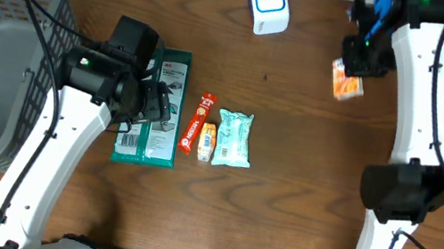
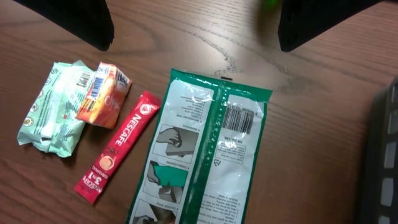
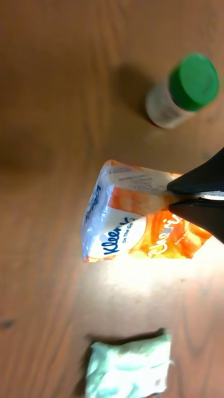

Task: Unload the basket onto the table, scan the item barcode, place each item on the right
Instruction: 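Move the Kleenex pack to the far right and release it, then move the right gripper to the mint-green wipes pack and grasp it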

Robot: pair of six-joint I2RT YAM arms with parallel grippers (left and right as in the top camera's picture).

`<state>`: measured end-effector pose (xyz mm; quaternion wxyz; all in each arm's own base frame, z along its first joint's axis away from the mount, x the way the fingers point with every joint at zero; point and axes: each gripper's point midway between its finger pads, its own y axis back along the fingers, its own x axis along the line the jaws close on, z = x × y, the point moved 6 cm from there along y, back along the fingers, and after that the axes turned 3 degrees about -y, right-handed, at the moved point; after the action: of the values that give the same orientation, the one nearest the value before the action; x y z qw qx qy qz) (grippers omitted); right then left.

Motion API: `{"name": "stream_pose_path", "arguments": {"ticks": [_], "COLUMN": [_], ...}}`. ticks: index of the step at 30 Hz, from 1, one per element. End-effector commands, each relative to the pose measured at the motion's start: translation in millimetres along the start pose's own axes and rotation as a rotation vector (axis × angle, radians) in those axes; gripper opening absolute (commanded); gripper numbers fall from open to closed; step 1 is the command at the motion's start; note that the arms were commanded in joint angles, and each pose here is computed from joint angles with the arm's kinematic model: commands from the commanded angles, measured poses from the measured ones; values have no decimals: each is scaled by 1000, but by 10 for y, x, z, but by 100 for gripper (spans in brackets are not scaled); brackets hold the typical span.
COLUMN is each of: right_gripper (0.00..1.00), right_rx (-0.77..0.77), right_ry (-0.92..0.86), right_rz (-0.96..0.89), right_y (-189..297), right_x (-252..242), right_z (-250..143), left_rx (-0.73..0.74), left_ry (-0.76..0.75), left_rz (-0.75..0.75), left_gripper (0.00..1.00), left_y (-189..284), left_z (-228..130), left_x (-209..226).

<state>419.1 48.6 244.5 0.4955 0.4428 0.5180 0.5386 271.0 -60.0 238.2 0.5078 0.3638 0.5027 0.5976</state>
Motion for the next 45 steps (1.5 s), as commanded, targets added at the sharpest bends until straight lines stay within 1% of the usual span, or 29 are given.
{"name": "stream_pose_path", "arguments": {"ticks": [1,6,9,11,14,15,16,17,18,19,20,24,26,27,33,35,37,41,45], "right_gripper": [1,1,1,1,2,7,23,56,70,88,99,99,99,99,99,92,90,86,77], "right_rx": [90,312,390,407,390,382,374,370,368,366,364,341,317,305,221,209,203,205,223], "right_ry": [-69,-108,-138,-166,-180,-183,-186,-189,-187,-186,-186,-190,-201,-208,-249,-239,-214,-139,-58], "right_rz": [19,-61,-115,-143,-145,-146,-146,-146,-145,-146,-149,-150,-98,-56,357,435,487,513,515], "right_y": [-98,-558,-769,-858,-941,-959,-967,-970,-972,-974,-975,-990,-1010,-1021,-1024,-1029,-1067,-1203,-1394], "right_x": [-129,-412,-536,-594,-633,-646,-654,-666,-676,-684,-691,-698,-643,-595,-120,17,181,521,911], "right_z": [-223,-574,-722,-766,-749,-738,-727,-722,-719,-715,-714,-673,-629,-603,-400,-366,-349,-376,-485], "left_rx": [-12,-12,-12,-12,-12,-11,-12,-12,-12,-12,-12,-12,-12,-11,-12,-12,-12,-12,-12], "left_ry": [-5,-5,-5,-5,-5,-5,-5,-5,-5,-5,-5,-5,-5,-5,-5,-5,-5,-5,-5], "left_rz": [3,3,3,3,3,3,3,3,3,3,3,3,3,3,3,3,3,3,3], "left_gripper": [85,85,85,85,85,85,85,85,85,85,85,85,85,85,85,85,85,85,85], "left_y": [33,33,33,33,33,33,33,33,33,33,33,33,33,33,33,33,33,33,33], "left_z": [5,5,5,5,5,5,5,5,5,5,5,6,5,5,5,5,5,5,5], "left_x": [0,0,0,0,0,0,0,0,0,0,0,-1,0,0,0,0,0,0,0]}}
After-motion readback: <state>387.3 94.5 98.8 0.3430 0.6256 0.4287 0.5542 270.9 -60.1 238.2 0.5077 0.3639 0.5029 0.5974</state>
